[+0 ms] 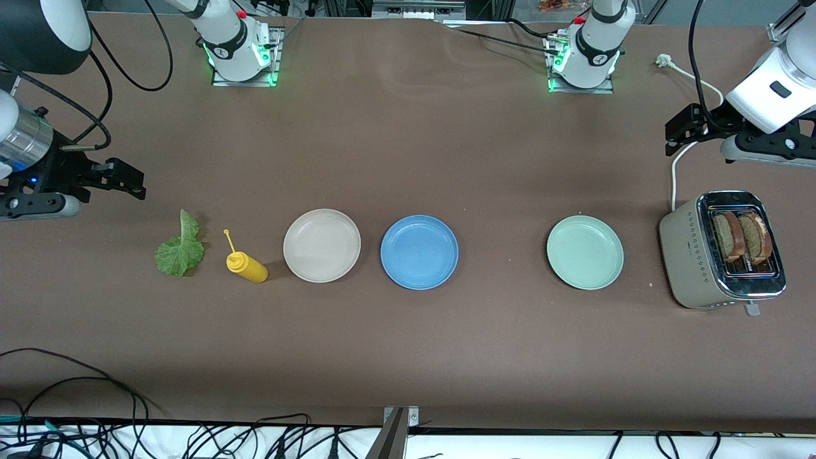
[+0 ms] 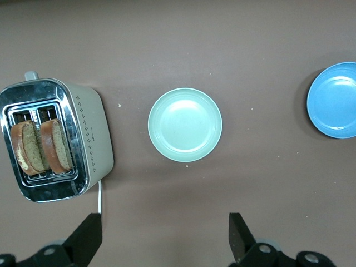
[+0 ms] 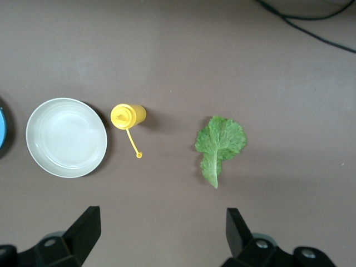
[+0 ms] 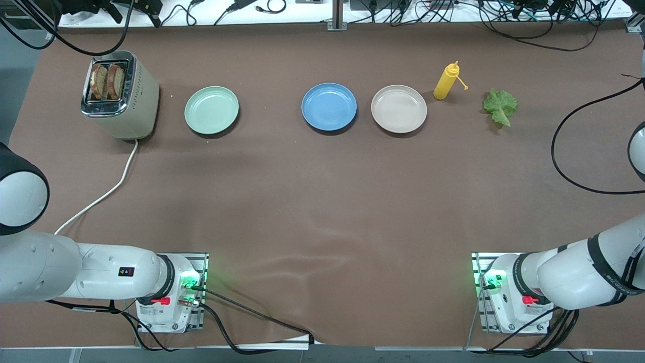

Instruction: Make sandwich in blue plate with both arms

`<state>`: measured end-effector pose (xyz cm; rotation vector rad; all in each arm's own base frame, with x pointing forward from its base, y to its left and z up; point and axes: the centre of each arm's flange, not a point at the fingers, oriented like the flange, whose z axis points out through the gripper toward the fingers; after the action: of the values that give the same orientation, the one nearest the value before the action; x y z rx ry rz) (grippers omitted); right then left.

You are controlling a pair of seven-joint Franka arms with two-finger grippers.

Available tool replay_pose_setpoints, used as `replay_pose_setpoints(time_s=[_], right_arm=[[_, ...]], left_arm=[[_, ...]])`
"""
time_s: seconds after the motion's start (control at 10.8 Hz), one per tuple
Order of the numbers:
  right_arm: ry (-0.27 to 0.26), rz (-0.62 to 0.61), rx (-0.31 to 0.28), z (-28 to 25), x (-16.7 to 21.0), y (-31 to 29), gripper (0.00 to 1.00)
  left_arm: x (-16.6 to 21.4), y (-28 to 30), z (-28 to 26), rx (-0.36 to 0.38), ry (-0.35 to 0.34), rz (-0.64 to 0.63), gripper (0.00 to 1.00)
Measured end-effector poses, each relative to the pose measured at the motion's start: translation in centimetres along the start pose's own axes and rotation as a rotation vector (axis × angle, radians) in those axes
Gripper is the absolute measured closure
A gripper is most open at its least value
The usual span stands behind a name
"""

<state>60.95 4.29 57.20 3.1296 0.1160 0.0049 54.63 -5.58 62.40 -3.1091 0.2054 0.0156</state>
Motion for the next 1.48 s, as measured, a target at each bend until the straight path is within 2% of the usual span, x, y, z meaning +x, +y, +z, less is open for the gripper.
replay_pose_setpoints(time_s=[0.28, 0.55, 0.83, 0.92, 1.2, 1.48], right_arm=[[-0.007, 0.005, 0.000, 0.5, 0.0, 0.3, 0.00], [-0.003, 0.009, 0.001, 0.3, -0.1, 0.6, 0.00], [0.000, 0.007, 0.002, 0.1, -0.2, 0.5, 0.00], [0.000, 0.007, 0.002, 0.1, -0.2, 0.5, 0.00], [0.002, 0.007, 0.004, -0.2, -0.4, 0.5, 0.00], [0.002, 0.001, 0.007, -0.7, -0.7, 0.2, 0.00]], left_arm=[[0.1, -0.1, 0.3, -0.001, -0.011, -0.003, 0.00], [1.0, -1.7, 2.6, -0.003, -0.057, -0.028, 0.00], [2.1, -8.8, 6.7, -0.005, -0.117, -0.121, 0.00], [2.8, -10.9, 7.8, 0.002, -0.101, -0.135, 0.00], [5.2, -14.7, 11.7, 0.095, -0.056, -0.127, 0.00], [6.9, -19.3, 17.7, 0.092, -0.050, -0.088, 0.00]])
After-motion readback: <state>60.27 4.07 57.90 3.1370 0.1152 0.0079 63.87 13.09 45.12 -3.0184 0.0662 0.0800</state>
